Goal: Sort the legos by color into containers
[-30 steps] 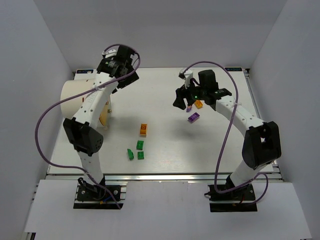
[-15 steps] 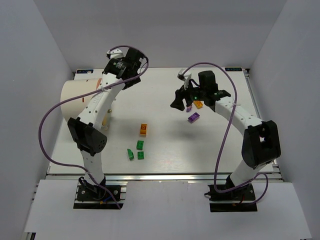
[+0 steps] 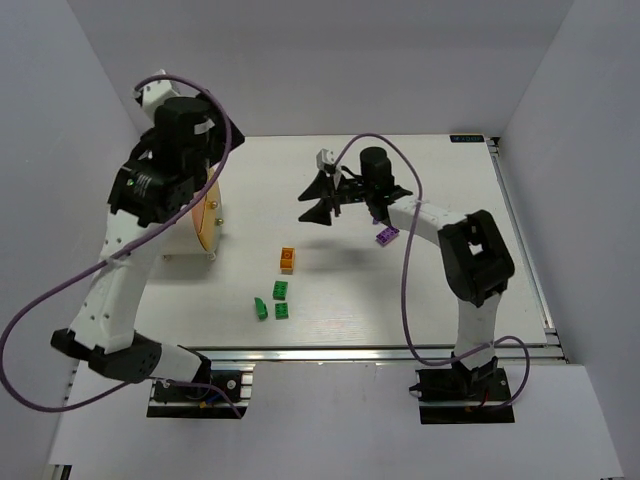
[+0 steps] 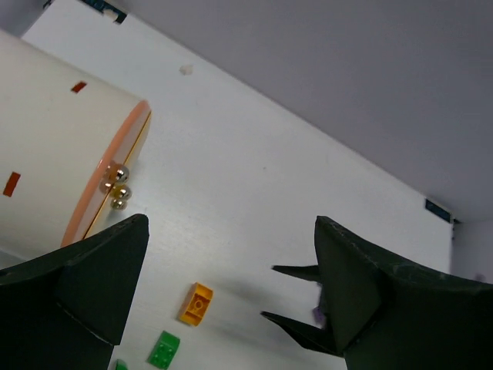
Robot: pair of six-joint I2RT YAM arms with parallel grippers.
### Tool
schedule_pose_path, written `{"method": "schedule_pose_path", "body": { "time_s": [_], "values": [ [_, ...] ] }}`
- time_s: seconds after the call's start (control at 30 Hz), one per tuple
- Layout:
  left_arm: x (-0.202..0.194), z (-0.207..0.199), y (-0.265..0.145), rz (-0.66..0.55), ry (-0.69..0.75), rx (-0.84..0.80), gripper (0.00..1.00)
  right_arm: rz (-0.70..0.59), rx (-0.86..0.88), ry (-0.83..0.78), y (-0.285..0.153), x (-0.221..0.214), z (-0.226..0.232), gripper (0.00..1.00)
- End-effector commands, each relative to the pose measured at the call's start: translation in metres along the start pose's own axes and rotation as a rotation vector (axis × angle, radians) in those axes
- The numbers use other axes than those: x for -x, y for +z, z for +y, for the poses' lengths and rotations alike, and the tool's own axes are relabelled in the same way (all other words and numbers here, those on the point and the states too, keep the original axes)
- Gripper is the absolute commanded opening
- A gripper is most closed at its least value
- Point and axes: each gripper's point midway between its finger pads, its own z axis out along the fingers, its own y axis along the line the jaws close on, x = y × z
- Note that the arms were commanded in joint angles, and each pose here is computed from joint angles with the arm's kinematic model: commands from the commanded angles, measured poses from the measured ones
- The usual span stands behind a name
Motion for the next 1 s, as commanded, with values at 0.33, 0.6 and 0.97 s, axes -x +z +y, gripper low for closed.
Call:
{"method": "schedule_pose_path", "body": {
  "time_s": [0.33, 0.6, 0.97],
  "values": [
    [0.043, -0.012, -0.062, -0.163, 0.000, -0.307, 0.98, -0.391, -0.098, -0.325, 0.123, 0.126, -0.060, 0.66],
    [0.025, -0.008, -0.060, -0.137, -0.006, -0.331, 0.97, -0.407, -0.067, -0.327, 0.164, 0.109, -0.049, 0.68],
    [0.017, -0.019, -0.050, -0.105, 0.038, -0.350, 0.97, -0.467, -0.126, -0.328, 0.198, 0.109, -0.062, 0.68]
  ]
}}
